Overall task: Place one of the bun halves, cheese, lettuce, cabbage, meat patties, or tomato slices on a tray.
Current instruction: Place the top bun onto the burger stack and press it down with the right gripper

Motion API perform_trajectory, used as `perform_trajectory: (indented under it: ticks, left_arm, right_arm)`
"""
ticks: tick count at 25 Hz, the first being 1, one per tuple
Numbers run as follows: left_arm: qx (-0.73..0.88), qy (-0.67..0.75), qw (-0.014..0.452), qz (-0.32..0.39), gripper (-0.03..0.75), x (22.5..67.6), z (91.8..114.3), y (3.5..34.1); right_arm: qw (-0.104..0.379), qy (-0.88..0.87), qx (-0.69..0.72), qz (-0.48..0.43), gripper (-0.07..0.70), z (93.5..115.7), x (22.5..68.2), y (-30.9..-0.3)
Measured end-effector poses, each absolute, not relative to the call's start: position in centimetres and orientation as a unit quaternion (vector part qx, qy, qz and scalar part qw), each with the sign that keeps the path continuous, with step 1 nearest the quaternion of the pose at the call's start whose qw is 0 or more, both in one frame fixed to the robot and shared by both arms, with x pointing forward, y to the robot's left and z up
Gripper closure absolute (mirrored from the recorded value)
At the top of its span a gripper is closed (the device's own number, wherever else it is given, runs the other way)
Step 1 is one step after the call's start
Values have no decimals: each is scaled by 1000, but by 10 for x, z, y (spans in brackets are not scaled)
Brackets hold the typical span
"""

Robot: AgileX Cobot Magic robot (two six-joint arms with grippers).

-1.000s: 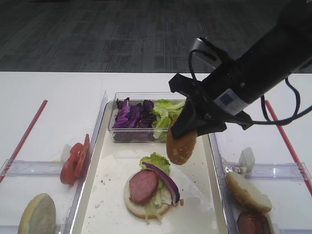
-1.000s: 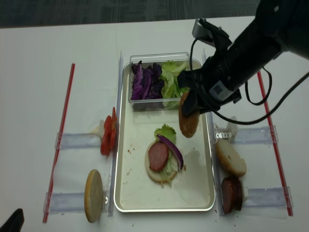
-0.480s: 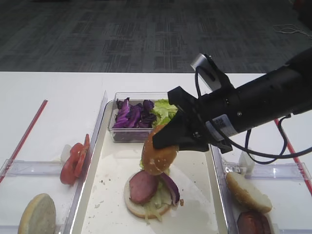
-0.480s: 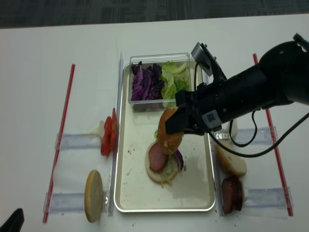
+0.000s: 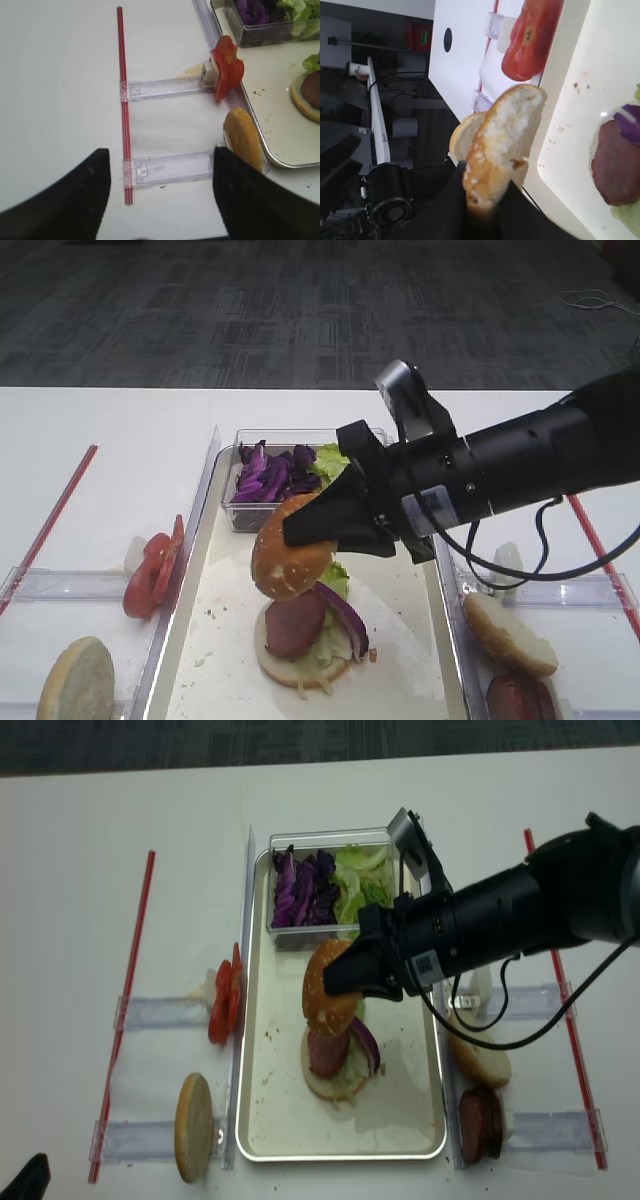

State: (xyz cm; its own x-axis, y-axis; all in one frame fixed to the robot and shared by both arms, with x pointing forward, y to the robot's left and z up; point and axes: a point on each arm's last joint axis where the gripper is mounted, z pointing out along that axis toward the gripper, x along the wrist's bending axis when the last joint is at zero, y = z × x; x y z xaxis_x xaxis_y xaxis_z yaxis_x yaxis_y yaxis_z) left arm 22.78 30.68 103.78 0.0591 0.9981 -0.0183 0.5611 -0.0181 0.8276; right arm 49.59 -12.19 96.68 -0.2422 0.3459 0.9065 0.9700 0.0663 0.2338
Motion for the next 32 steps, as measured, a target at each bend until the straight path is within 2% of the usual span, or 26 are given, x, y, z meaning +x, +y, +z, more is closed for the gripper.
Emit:
perform_trajectory:
  ticks: [6, 22, 28, 32]
  left_arm:
    - [640, 609, 346, 315, 293, 228, 1038, 307]
    - [640, 609, 346, 315, 293, 228, 1038, 307]
    - [640, 609, 346, 315, 293, 228, 1038, 307]
    - [640, 609, 346, 315, 293, 228, 1038, 307]
  right_arm:
    - [369, -646, -491, -453, 531, 951, 497, -119]
    - [349, -666, -483, -449, 541, 945, 498, -120]
    - [380, -655, -492, -430, 542, 922, 499, -117]
    - [385, -650, -495, -429, 542, 915, 501, -118]
